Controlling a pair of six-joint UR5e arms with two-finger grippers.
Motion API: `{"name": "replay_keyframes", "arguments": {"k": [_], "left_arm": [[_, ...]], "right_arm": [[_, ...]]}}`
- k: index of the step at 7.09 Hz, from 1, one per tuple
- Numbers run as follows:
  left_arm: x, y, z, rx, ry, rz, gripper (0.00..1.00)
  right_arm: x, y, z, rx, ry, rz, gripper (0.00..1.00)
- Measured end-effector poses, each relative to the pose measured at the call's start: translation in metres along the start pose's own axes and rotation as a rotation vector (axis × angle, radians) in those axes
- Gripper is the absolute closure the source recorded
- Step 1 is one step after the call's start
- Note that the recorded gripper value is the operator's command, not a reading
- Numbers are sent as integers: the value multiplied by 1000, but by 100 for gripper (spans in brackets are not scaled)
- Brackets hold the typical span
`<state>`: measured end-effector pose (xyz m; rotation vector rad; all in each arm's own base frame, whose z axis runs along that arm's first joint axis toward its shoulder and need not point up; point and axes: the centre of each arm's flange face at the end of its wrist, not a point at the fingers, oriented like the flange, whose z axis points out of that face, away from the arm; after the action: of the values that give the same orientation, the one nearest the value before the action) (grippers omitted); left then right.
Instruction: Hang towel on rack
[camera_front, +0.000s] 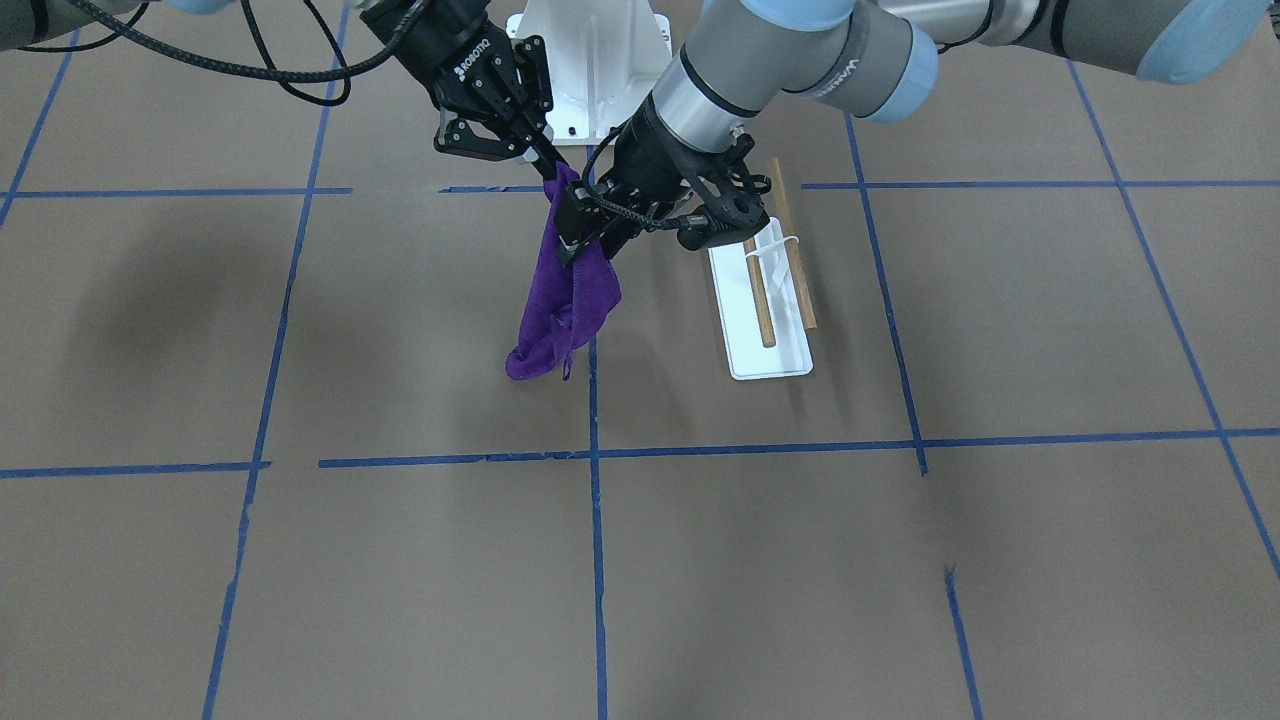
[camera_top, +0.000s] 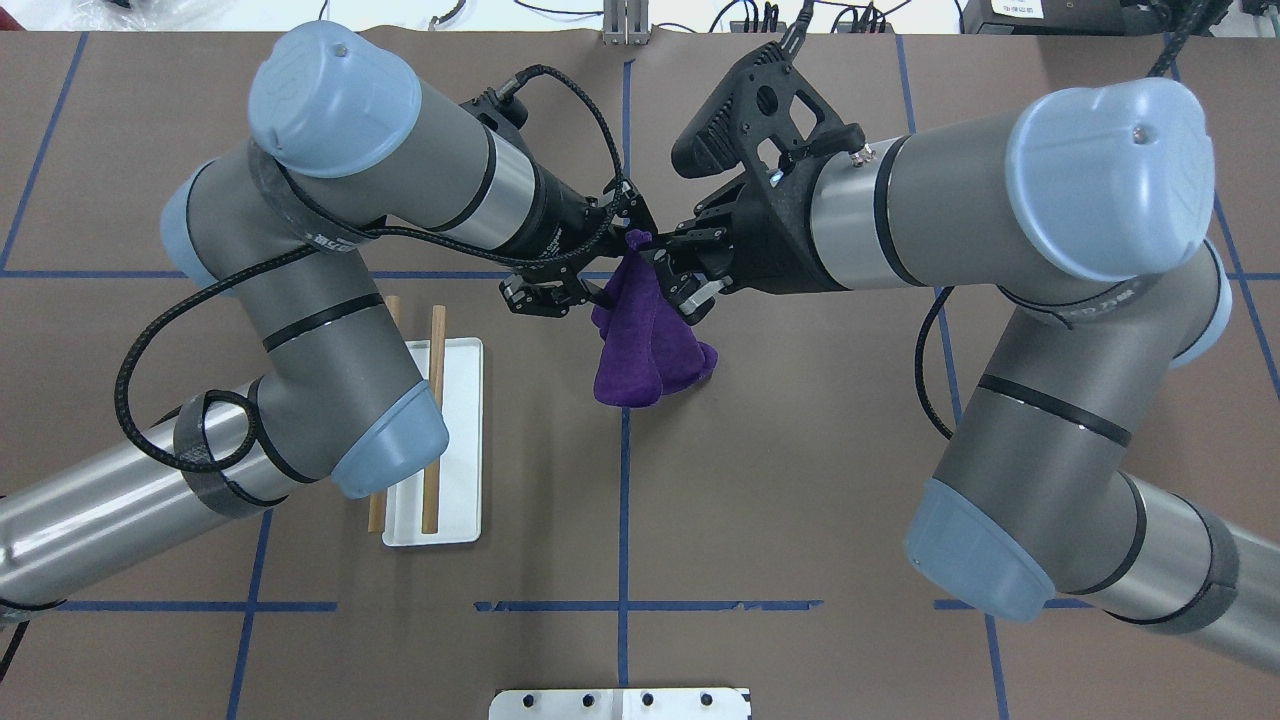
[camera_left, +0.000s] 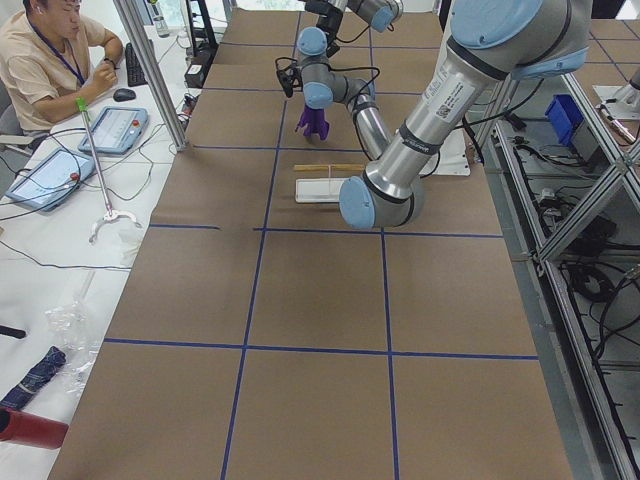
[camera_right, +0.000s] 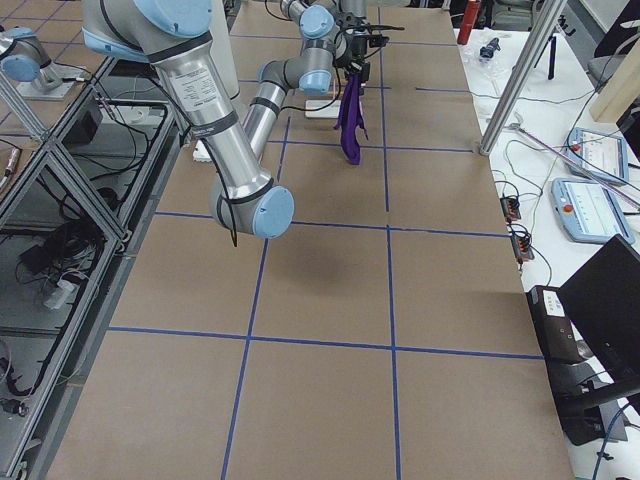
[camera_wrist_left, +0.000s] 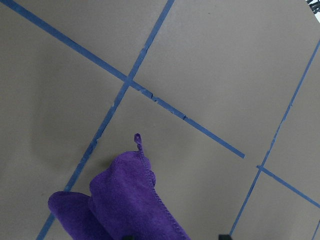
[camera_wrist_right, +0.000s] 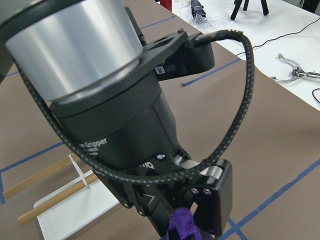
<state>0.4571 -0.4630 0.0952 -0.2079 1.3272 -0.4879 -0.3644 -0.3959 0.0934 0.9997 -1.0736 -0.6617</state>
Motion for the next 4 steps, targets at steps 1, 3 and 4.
{"name": "replay_keyframes", "arguments": {"k": [1,3,4], "left_arm": [[-1,2,0,-3,3,-7,100],[-2,4,0,-6,6,-9,100],[-3,4,0,-6,7,-8,100]], "right_arm": [[0,0,-1,1,-1,0,100],[0,2,-1,-3,-4,0,62],[-4,4,1,-11,-19,6,1]]}}
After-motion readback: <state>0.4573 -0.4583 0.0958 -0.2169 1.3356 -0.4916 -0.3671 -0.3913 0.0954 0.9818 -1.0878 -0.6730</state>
